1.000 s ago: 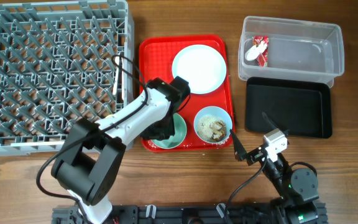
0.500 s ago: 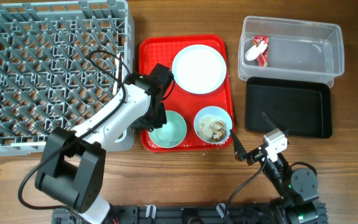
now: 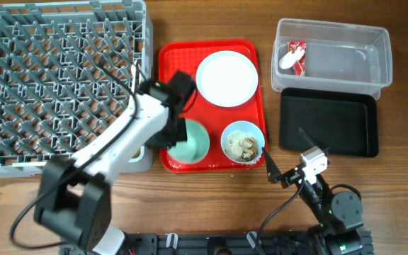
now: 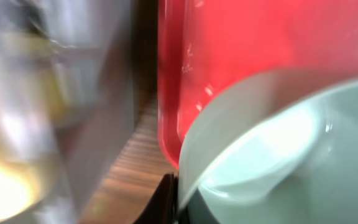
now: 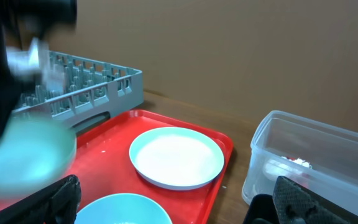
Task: Sort waste into correct bins and load items into the dishwasher rack
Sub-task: 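Place the green bowl into the dish rack with the left gripper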
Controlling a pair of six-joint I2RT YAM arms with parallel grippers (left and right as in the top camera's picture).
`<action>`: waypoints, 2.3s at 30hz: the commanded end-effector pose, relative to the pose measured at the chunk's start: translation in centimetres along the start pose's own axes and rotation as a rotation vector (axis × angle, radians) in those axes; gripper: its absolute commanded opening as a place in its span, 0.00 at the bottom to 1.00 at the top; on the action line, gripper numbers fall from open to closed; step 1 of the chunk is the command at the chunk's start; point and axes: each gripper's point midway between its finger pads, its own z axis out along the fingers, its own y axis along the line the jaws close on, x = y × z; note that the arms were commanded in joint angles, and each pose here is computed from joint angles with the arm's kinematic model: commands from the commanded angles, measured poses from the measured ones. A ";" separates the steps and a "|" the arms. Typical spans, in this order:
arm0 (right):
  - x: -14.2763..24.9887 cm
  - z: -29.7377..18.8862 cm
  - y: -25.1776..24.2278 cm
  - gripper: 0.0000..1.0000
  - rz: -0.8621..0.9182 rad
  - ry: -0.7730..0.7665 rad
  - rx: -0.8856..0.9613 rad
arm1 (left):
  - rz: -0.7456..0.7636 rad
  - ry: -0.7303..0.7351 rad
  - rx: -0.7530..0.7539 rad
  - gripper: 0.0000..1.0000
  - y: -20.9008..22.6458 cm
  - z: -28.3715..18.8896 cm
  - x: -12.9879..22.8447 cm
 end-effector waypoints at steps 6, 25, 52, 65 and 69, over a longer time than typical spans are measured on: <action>-0.3 -0.1 0.1 1.00 -0.012 -0.013 -0.009 | -0.115 -0.647 -0.596 0.04 11.4 -14.9 -8.1; -0.3 -0.1 0.1 1.00 -0.012 -0.013 -0.009 | -0.146 -0.518 -0.960 0.08 15.8 -6.7 -14.5; -0.3 -0.1 0.1 1.00 -0.012 -0.013 -0.009 | -0.056 -0.492 -1.019 0.04 15.0 -6.0 -14.6; -0.3 -0.1 0.1 1.00 -0.011 -0.013 -0.009 | 0.207 -0.508 -1.295 0.04 13.4 -8.9 -16.0; -0.3 -0.1 0.1 1.00 -0.011 -0.013 -0.009 | 0.205 -0.486 -1.173 0.04 12.2 -7.0 -15.8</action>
